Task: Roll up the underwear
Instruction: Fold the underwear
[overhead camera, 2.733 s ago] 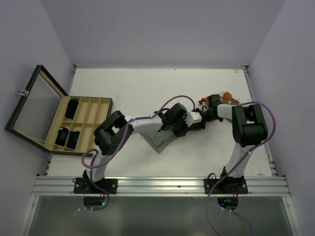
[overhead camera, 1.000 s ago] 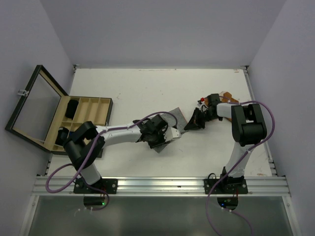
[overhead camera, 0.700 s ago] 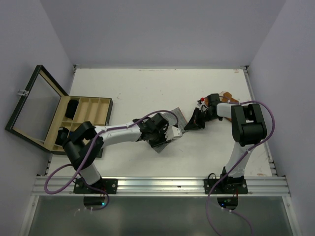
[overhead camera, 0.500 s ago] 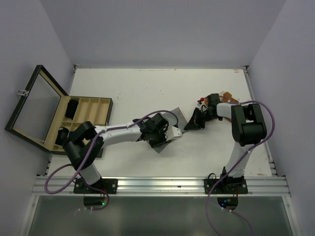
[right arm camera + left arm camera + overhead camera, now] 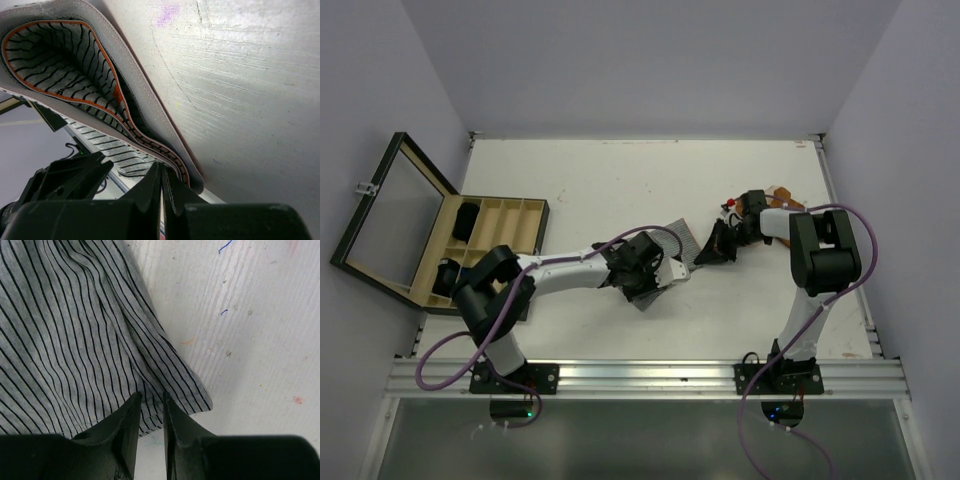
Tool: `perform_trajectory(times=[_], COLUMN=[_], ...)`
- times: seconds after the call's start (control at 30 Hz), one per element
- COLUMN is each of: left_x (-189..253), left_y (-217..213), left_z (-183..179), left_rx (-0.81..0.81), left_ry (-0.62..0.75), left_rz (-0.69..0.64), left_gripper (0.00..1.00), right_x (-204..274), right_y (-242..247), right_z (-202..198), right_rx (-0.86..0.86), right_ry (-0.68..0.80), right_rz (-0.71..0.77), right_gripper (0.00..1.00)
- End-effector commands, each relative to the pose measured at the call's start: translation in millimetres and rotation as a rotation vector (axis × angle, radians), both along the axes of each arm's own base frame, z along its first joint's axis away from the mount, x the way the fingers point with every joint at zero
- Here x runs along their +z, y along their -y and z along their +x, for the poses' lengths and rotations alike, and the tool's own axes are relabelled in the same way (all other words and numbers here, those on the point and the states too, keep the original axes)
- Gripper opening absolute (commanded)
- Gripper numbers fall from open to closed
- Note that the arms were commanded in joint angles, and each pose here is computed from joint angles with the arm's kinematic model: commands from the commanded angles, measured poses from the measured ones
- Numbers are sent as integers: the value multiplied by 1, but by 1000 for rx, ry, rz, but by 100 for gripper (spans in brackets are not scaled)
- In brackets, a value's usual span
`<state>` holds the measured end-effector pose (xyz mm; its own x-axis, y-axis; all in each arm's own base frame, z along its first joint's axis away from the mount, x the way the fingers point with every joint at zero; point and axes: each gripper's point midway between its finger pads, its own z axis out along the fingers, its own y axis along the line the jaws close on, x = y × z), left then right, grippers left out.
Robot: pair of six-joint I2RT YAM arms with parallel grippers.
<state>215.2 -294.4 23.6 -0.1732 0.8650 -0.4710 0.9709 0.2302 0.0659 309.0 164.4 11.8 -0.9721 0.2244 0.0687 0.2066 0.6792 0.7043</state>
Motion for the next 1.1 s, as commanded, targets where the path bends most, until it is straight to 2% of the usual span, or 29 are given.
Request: perform_trajectory(times=[0.0,0.3,0.43,0.47,0.6,0.8,1.07], left_x=[-3,-7,-7,-4,10,35,46], left_y=[2,1,0,0,2,9,13], left_z=[4,-1,-1,0,7,7,-10], left_rx=[10,11,12,13,23,38,3], left_ry=[8,-17,-11,-6,31,31,-25], left_rz=[-8,-10,-8,-12,-19,-68,-92], left_gripper=[28,37,20,13,1,0,0], right_x=[-32,-33,-34,-34,-34,-34,-34], right_y=[20,22,23,23,23,23,24], right_z=[4,5,4,4,4,4,4], right_rx=[-3,-6,-7,-7,-9,-8,-12], right_ry=[15,12,12,9,9,12,15], right_rz=[-154,-158,-159,-161,-161,-164,-172], right_gripper=[5,5,5,5,4,4,4])
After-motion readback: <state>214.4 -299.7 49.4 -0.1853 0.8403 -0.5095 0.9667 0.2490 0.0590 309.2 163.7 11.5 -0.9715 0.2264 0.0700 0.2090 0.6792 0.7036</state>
